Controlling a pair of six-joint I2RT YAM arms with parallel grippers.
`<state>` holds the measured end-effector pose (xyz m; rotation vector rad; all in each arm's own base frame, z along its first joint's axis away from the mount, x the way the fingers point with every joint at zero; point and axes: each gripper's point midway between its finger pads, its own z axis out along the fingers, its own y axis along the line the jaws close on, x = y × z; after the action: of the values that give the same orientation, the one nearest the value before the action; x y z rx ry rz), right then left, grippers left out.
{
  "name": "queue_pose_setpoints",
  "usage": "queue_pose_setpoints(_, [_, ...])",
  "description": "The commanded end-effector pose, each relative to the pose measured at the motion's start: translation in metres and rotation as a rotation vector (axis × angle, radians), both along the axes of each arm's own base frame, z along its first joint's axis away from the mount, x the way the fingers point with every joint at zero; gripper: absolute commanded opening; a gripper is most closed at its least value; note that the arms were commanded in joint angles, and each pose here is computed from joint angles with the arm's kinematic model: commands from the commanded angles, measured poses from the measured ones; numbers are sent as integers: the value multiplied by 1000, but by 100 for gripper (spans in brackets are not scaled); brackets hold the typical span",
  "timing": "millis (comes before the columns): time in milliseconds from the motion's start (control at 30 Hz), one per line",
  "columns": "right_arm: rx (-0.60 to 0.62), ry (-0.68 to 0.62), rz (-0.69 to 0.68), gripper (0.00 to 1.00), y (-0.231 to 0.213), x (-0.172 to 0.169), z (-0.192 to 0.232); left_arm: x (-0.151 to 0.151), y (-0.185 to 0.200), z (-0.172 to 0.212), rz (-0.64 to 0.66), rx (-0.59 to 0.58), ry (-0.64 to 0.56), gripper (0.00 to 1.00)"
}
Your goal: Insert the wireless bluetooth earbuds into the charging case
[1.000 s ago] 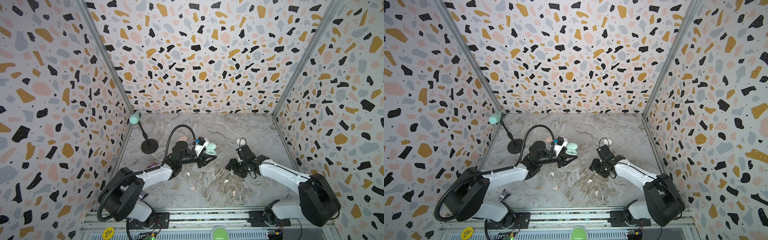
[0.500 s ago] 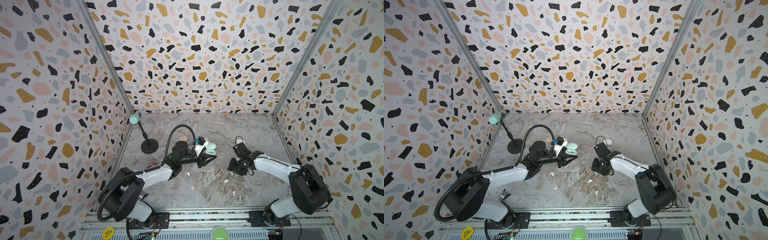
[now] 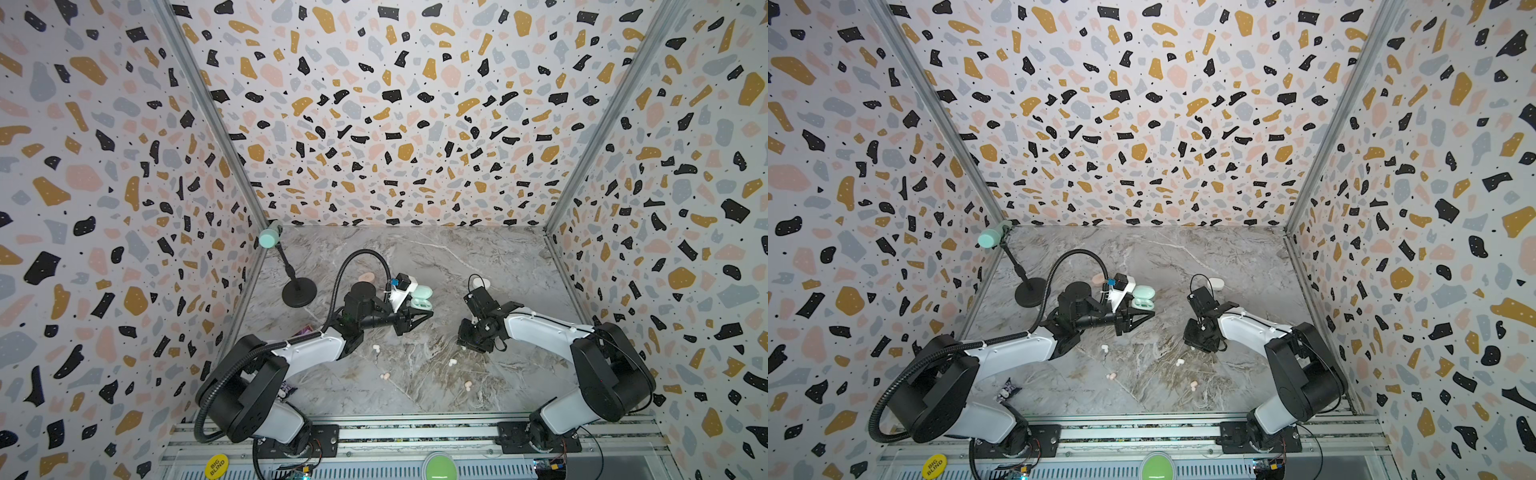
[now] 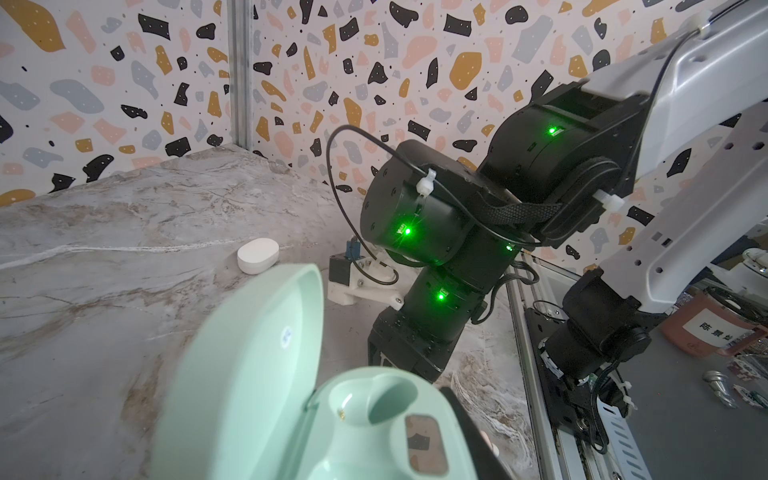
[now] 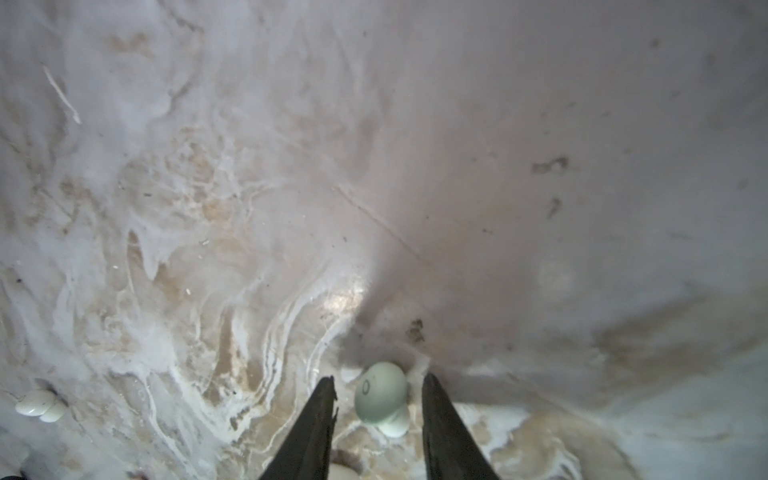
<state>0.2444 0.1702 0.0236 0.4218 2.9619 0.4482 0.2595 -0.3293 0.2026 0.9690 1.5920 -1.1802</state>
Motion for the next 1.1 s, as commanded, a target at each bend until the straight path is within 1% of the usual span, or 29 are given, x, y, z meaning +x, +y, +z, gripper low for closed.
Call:
queue_pose_setpoints(0, [-27,-9,-2,35,-3,5,2,-1,3,15,0,-32,-55,0])
queue_pose_setpoints(333, [-14,-8,8,33,3,8,1,-1,3,15,0,-29,-53,0])
queue_pose_setpoints(633, [-34,10,28,33,1,6,-2,-1,3,15,-1,-27,-53,0])
queue_pose_setpoints(900, [-105,48,67,30,-9,1,-8,-1,3,16,-4,-28,-56,0])
queue_pose_setpoints(1067, [-132,74,83,25,-12,-5,-15,-1,3,17,-4,-26,-58,0])
